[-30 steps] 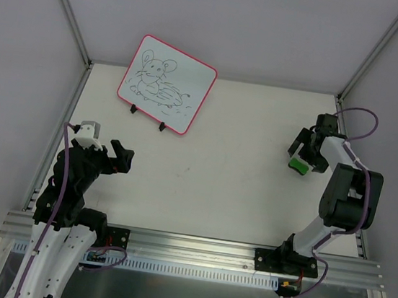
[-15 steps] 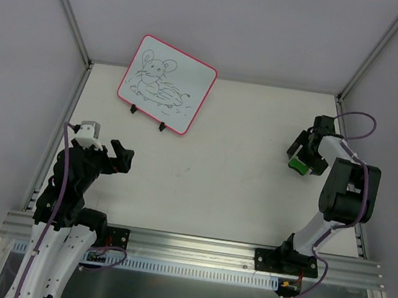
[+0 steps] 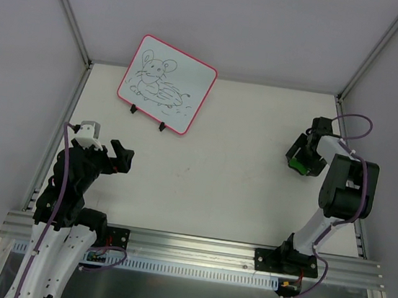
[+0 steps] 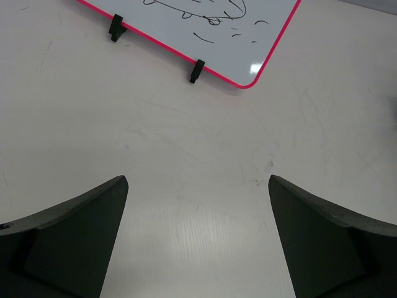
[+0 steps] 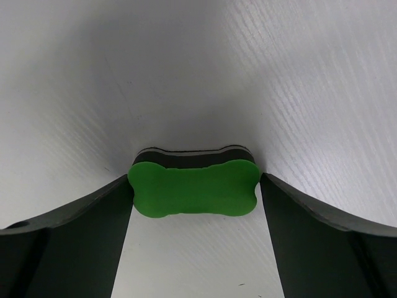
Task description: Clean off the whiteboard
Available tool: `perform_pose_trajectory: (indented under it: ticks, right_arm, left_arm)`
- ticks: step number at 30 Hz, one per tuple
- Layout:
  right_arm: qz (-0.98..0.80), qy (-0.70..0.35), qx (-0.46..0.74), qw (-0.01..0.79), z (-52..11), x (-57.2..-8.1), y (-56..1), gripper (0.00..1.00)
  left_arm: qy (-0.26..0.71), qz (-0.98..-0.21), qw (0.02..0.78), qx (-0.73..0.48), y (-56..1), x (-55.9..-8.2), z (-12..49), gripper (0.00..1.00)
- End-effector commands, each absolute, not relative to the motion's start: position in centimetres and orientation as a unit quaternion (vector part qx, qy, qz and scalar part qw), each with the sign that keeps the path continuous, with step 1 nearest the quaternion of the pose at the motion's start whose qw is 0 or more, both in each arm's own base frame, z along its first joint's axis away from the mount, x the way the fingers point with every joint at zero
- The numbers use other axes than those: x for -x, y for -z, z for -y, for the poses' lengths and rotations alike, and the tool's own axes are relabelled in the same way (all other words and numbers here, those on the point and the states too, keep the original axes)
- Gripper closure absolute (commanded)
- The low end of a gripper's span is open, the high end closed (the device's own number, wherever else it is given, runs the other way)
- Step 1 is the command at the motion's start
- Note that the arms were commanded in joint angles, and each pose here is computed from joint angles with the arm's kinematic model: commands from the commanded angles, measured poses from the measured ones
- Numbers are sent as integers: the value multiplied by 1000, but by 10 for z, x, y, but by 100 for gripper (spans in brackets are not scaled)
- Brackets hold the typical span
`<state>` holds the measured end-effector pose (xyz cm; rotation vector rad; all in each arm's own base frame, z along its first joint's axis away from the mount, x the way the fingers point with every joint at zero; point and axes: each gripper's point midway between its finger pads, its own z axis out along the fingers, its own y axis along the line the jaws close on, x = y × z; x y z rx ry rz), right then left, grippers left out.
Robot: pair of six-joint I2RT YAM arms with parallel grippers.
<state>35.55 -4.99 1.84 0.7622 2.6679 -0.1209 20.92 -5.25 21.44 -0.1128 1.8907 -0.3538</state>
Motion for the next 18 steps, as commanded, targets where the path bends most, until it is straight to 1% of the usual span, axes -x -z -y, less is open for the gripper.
perform_pose_trajectory:
  ticks: [1, 3, 4, 7, 8, 12, 14, 16, 17, 18]
  right_arm:
    - [-943, 36, -270, 193, 49, -365, -25, 15]
    - [-942, 37, -270, 194, 49, -365, -25, 17]
    - [-942, 37, -272, 195, 49, -365, -25, 21]
    - [-941, 41, -271, 197, 50, -364, -27, 27]
    - [-941, 44, -271, 199, 51, -364, -28, 31]
    - [-946, 47, -248, 204, 47, -365, -32, 36]
    - [-951, 47, -220, 212, 34, -367, -37, 40]
    - [-956, 43, -182, 226, 12, -372, -48, 40]
    - [-959, 41, -162, 230, -2, -374, -53, 41]
    - [-965, 35, -125, 227, -28, -371, -56, 40]
  left_arm:
    - [158, -797, 581, 37, -220, -212, 57, 1]
    - [157, -797, 582, 37, -220, -211, 57, 1]
    - [158, -797, 582, 37, -220, -211, 57, 1]
    - [157, -797, 582, 37, -220, -211, 57, 1]
    - [158, -797, 582, 36, -220, -211, 57, 1]
    - [158, -797, 582, 37, -220, -212, 57, 1]
    - [157, -797, 582, 37, -220, -212, 56, 1]
    - [156, -797, 583, 39, -220, -212, 56, 1]
    - [155, -798, 582, 39, -220, -212, 56, 1]
    - [155, -798, 582, 40, -220, -212, 55, 1]
